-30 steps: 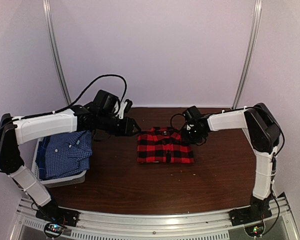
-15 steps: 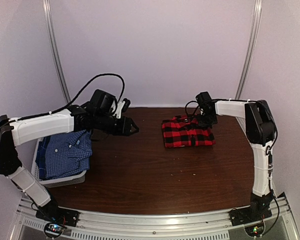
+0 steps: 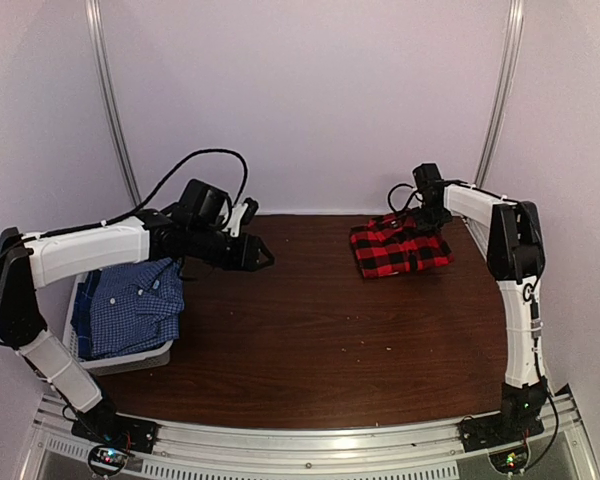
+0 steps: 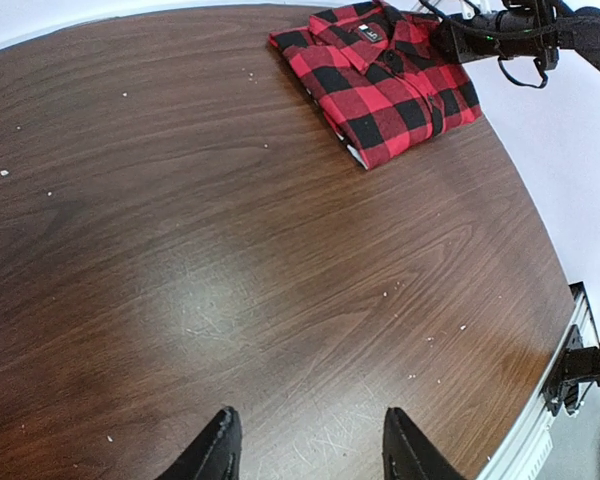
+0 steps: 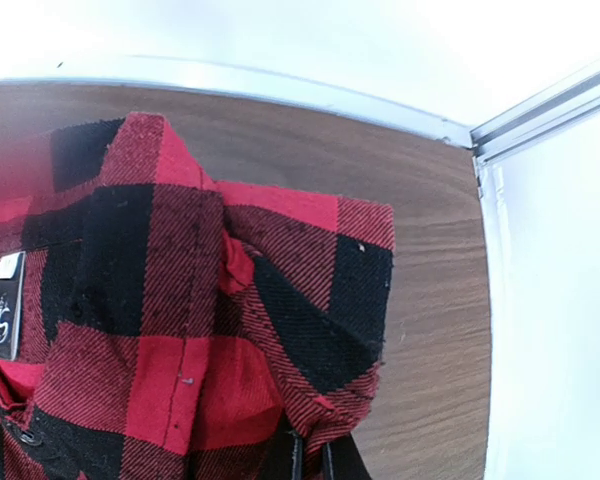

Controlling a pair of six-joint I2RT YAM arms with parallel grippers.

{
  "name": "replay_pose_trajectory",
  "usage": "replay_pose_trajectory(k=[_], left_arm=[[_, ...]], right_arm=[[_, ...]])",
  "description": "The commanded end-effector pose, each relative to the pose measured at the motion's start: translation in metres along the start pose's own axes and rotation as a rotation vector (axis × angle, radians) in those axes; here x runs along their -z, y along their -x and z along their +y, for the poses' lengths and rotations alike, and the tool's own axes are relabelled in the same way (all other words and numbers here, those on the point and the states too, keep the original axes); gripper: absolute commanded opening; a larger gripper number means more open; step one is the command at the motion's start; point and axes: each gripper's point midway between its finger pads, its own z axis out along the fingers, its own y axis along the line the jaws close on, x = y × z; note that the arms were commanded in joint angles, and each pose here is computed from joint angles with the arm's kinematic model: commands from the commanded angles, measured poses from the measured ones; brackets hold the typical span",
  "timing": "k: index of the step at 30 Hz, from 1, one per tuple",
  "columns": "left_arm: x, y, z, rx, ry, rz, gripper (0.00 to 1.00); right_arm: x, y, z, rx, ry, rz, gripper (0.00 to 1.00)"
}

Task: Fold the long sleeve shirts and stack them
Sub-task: Move the square-folded shirt to the center of the board.

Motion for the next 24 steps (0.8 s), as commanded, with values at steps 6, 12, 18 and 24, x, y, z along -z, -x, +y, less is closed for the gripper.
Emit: replay_pose_trajectory(k=[6,12,18,24], left_arm=[[-0.005,0.008,0.014,-0.004,0.0,-0.012,0.49],[-0.01,0.008,0.017,-0.004,-0.006,0.0,0.49],[-0.015,0.012,0.017,-0.005,-0.015,0.0,0.49],[-0.021,0.016,0.016,-0.006,-0.028,0.0,0.48]], right_arm=[[-0.019,0.011,-0.048,0.005,-0.095,0.005,0.0],[-0.022,0.017,-0.071,-0.006,-0.133,-0.007,0.0],[-0.026,0.017,-0.086,0.01,-0.181,-0.009,0.0],[-0.029,0.022,-0.094,0.012,-0.191,-0.017,0.0]])
